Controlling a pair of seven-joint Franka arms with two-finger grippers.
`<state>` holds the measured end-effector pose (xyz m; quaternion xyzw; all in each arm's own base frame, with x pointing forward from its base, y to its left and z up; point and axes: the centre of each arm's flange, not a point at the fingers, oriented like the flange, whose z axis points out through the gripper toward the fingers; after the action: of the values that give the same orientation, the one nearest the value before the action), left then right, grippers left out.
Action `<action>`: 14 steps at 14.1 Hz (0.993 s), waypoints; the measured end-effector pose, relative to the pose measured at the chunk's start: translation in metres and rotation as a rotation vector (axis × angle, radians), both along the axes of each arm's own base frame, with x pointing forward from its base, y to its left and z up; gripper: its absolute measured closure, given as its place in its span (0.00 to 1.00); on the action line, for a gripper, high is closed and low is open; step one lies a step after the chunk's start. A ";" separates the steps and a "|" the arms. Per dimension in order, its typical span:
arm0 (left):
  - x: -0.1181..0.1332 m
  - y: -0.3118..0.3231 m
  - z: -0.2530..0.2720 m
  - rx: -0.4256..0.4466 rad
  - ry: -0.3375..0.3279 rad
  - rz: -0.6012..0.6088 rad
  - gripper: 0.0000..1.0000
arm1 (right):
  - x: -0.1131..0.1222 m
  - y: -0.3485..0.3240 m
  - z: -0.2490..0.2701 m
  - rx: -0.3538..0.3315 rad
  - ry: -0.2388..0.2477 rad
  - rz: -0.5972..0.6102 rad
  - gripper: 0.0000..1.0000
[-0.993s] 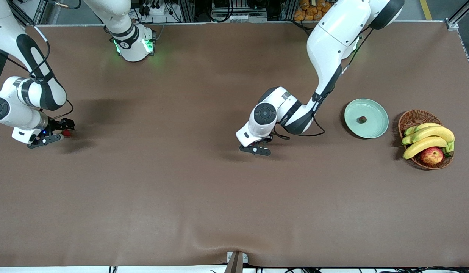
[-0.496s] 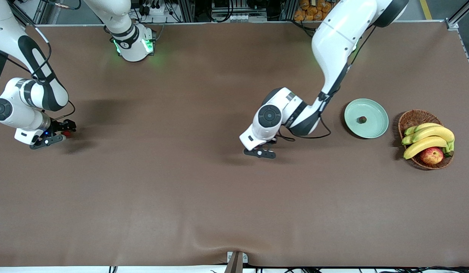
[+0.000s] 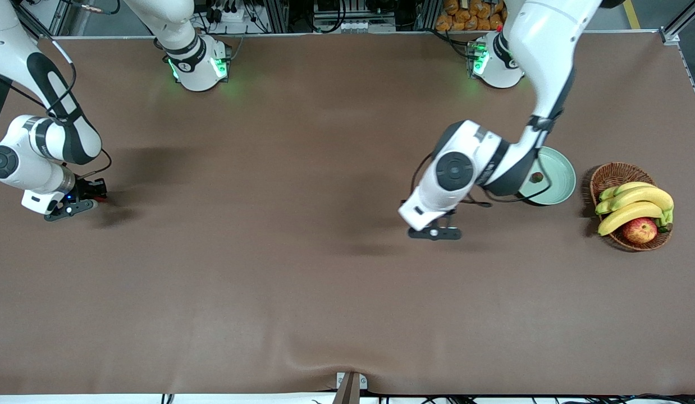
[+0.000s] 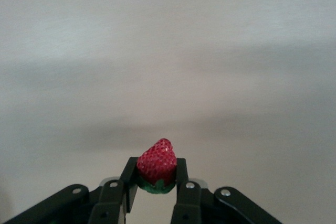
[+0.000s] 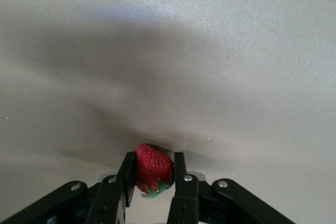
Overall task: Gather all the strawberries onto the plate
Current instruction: 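Place the second strawberry on the plate with the left gripper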
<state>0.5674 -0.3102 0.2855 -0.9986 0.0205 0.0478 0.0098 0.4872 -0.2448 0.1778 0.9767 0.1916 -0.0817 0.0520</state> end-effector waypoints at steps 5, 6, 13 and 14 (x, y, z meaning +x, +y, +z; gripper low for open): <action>-0.024 0.097 0.013 0.045 0.032 -0.044 0.67 | 0.034 0.038 0.041 -0.007 -0.090 0.078 0.67; -0.029 0.122 0.014 0.048 0.038 -0.059 0.67 | 0.044 0.054 0.055 -0.001 -0.119 0.096 0.67; -0.062 0.278 -0.009 0.026 0.090 -0.144 0.67 | 0.100 0.210 0.123 0.129 -0.245 0.090 0.67; -0.063 0.303 -0.011 0.016 0.098 -0.149 0.67 | 0.102 0.237 0.129 0.141 -0.252 0.063 0.67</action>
<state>0.5040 -0.0070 0.2744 -0.9907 0.0946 0.0961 0.0201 0.5895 -0.0083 0.3065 0.9739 0.2194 0.0568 0.0092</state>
